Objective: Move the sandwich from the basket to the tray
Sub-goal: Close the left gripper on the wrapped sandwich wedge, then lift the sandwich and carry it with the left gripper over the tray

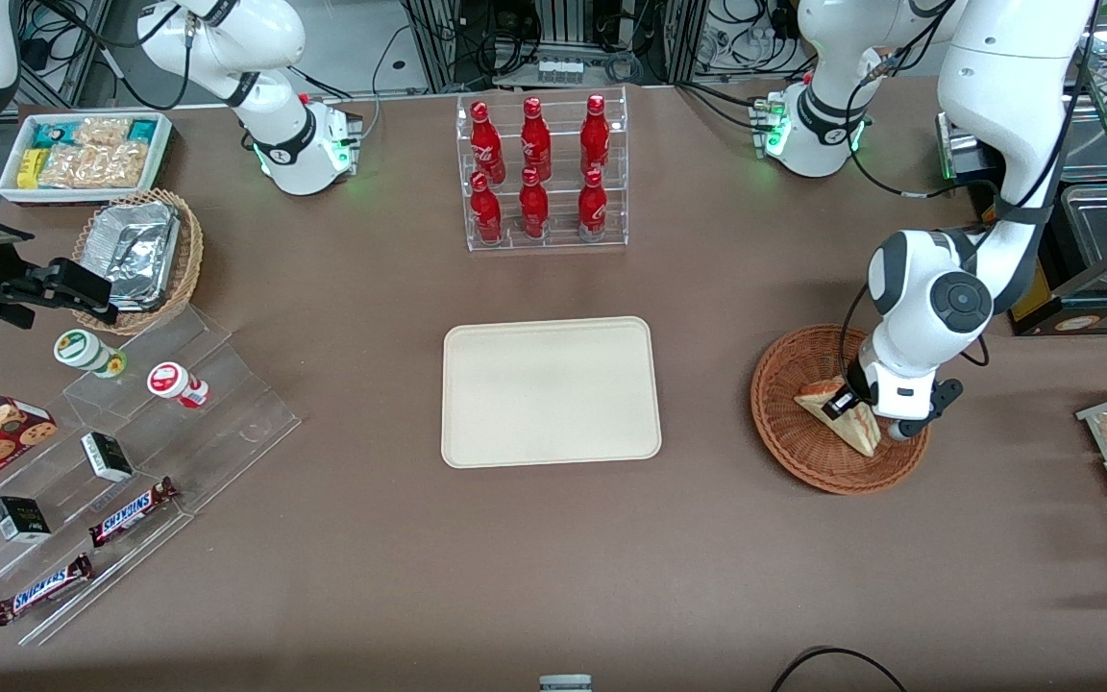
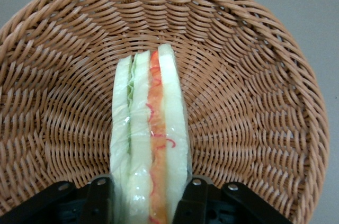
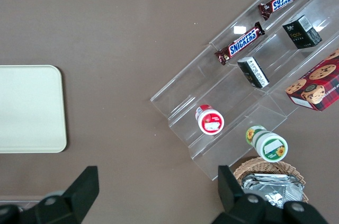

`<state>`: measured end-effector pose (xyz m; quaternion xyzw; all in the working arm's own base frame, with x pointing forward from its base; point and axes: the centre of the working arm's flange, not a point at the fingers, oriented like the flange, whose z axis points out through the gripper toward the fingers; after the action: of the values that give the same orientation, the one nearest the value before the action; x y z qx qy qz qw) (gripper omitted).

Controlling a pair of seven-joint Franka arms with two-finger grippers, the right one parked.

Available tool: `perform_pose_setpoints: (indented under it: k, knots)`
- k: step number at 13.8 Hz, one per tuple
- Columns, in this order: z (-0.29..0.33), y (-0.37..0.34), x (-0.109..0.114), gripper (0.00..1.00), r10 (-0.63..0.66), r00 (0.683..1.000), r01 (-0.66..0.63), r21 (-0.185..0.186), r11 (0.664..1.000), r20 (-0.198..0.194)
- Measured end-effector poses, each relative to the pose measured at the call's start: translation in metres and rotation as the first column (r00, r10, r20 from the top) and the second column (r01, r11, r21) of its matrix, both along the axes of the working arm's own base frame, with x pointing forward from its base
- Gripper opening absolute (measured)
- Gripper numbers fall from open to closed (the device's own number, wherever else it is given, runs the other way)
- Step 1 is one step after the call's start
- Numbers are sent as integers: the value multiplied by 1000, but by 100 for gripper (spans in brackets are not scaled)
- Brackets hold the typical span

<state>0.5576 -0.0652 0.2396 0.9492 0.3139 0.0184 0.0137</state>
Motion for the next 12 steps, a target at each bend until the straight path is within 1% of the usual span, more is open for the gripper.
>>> perform_pose_setpoints:
  k: [3,7,10,12]
  knots:
    - [45,-22,9,33,-36,997,37,14,999,-74]
    - [121,-84,15,32,-107,986,112,29,993,-129]
    - [162,-144,14,32,-182,971,189,37,981,-154]
    - [163,-197,5,32,-259,953,272,63,960,-158]
